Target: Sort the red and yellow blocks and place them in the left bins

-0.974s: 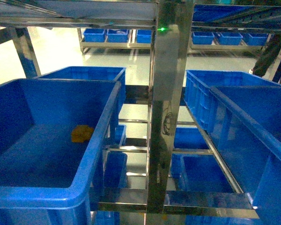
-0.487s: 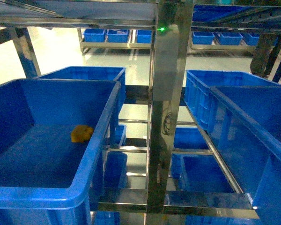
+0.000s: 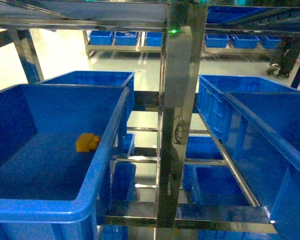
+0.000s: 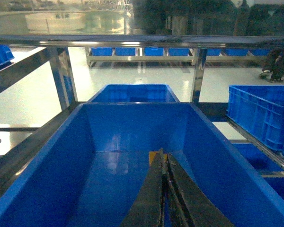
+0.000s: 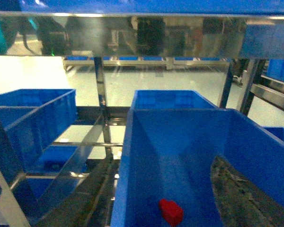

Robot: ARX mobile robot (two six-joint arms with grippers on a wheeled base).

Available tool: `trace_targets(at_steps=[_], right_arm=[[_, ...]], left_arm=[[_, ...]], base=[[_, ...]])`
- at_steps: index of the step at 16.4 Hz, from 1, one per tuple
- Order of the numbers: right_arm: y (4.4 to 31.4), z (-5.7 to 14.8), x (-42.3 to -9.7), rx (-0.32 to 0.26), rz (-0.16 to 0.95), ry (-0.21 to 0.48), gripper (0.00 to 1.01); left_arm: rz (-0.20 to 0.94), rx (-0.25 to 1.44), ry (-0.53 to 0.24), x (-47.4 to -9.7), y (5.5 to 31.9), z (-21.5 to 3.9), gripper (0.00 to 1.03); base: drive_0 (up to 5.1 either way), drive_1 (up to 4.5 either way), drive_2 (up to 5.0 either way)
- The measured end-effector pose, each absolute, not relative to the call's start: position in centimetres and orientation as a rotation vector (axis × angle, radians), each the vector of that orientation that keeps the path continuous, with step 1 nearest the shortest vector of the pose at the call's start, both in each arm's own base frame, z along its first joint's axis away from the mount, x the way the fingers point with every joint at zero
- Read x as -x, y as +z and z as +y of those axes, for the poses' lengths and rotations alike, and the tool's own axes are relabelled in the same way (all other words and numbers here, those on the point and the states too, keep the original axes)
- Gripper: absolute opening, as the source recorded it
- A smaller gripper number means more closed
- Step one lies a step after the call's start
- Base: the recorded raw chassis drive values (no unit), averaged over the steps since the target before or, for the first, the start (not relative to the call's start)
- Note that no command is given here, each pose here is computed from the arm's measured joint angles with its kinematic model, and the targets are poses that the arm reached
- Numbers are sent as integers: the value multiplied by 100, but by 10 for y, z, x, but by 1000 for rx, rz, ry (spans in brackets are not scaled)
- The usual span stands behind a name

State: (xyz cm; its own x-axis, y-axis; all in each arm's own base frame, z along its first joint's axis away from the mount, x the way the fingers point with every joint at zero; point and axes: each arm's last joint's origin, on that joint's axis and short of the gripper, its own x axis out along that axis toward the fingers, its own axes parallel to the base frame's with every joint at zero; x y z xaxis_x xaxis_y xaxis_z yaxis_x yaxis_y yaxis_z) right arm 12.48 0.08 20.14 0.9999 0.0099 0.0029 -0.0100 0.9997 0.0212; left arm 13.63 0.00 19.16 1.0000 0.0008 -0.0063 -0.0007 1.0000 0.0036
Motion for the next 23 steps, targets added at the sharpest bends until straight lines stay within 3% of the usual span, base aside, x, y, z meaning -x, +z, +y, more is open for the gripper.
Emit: trace_targets(at_steps=[5, 15, 17, 19, 23], right_arm=[[184, 0, -116, -5, 2, 0, 1], [167, 0, -97, -2, 2, 0, 2], [168, 0, -97, -2, -6, 0, 2], [168, 0, -97, -2, -5, 1, 2], [168, 0, -97, -2, -5, 0, 47]], left_arm=[[5, -4, 1, -123, 179, 0, 2], [-15, -4, 1, -108, 171, 0, 2], [44, -4, -3, -100, 163, 0, 2], [-6, -2, 2, -97, 168, 0, 3], [3, -2, 0, -98, 167, 0, 51]], base=[[0, 0, 0], [0, 0, 0], [0, 0, 0], [0, 0, 0], [0, 0, 0]])
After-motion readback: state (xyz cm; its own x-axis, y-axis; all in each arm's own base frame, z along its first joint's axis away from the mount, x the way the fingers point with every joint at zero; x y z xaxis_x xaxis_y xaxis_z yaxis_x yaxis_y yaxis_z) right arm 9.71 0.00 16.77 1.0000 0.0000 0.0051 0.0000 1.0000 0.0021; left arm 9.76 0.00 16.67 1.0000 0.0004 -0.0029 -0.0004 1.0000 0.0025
